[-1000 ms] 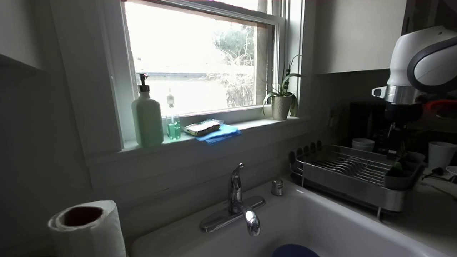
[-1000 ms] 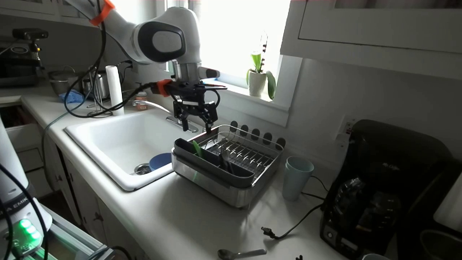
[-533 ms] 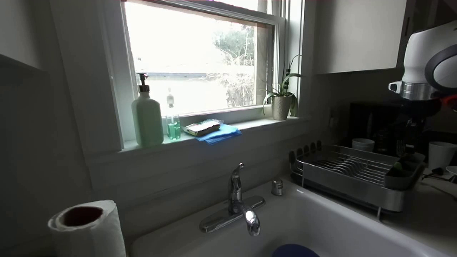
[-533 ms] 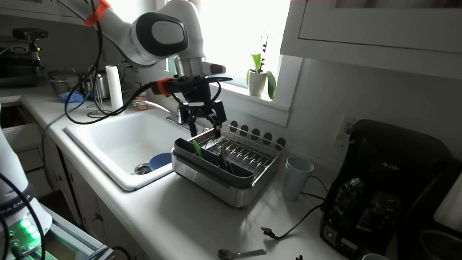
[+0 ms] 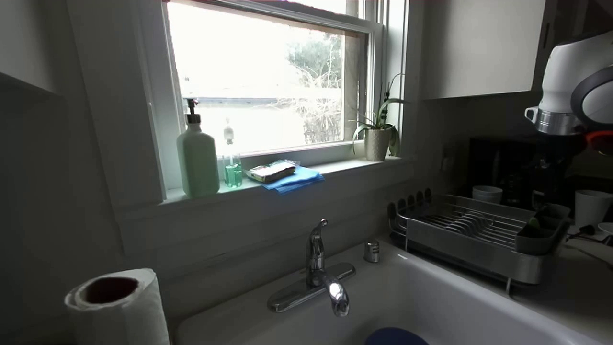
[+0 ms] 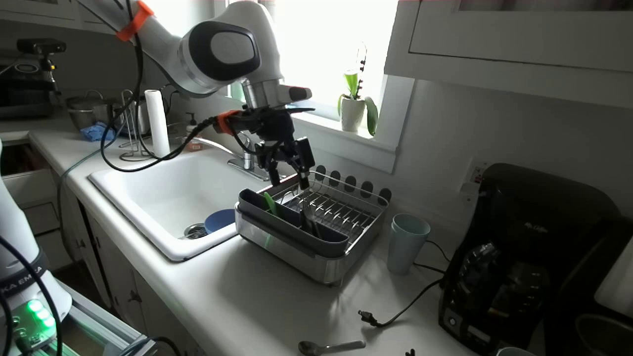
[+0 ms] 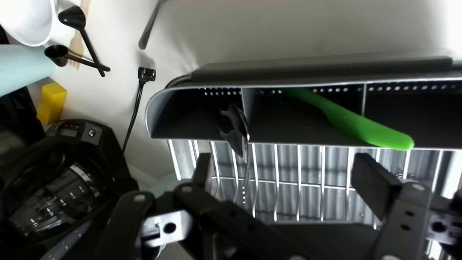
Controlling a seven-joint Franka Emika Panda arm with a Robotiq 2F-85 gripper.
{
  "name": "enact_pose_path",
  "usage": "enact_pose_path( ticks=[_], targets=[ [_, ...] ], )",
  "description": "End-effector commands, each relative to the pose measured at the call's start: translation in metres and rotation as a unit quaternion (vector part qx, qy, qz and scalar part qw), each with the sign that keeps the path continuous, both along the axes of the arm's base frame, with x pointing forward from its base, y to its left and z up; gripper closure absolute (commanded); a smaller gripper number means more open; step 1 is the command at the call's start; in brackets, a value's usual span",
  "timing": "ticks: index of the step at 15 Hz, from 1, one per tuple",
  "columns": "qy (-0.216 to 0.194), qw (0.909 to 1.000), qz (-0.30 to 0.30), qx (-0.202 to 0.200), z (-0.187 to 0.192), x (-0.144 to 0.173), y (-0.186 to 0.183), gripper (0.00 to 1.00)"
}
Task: Remove the blue bowl from the dishes drying rack and place it in the sink, pick up a fork from the dishes drying rack and place it in the blue bowl and pick up a spoon from the dishes drying rack and put it in the blue bowl that is inside the sink
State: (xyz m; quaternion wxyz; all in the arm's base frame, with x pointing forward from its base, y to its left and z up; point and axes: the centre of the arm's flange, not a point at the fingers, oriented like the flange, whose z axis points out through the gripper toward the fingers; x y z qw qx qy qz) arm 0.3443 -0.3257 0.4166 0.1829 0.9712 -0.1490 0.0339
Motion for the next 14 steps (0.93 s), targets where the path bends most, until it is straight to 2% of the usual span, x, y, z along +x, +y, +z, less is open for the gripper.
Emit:
enact_pose_path(
  ticks=[1, 3, 4, 6, 14],
  targets=[
    [-0.030, 0.9991, -0.009, -0.029, -0.010, 0.001, -0.014, 0.00],
    [-0.039, 0.9985, -0.011, -0.036, -0.013, 0.003, -0.019, 0.01],
    [-0.042, 0.9984, -0.011, -0.037, -0.015, 0.003, -0.020, 0.04],
    [-0.044, 0.9984, -0.012, -0.034, -0.020, 0.003, -0.023, 0.31],
    [-0.044, 0.9983, -0.013, -0.036, -0.028, 0.003, -0.029, 0.88]
  ],
)
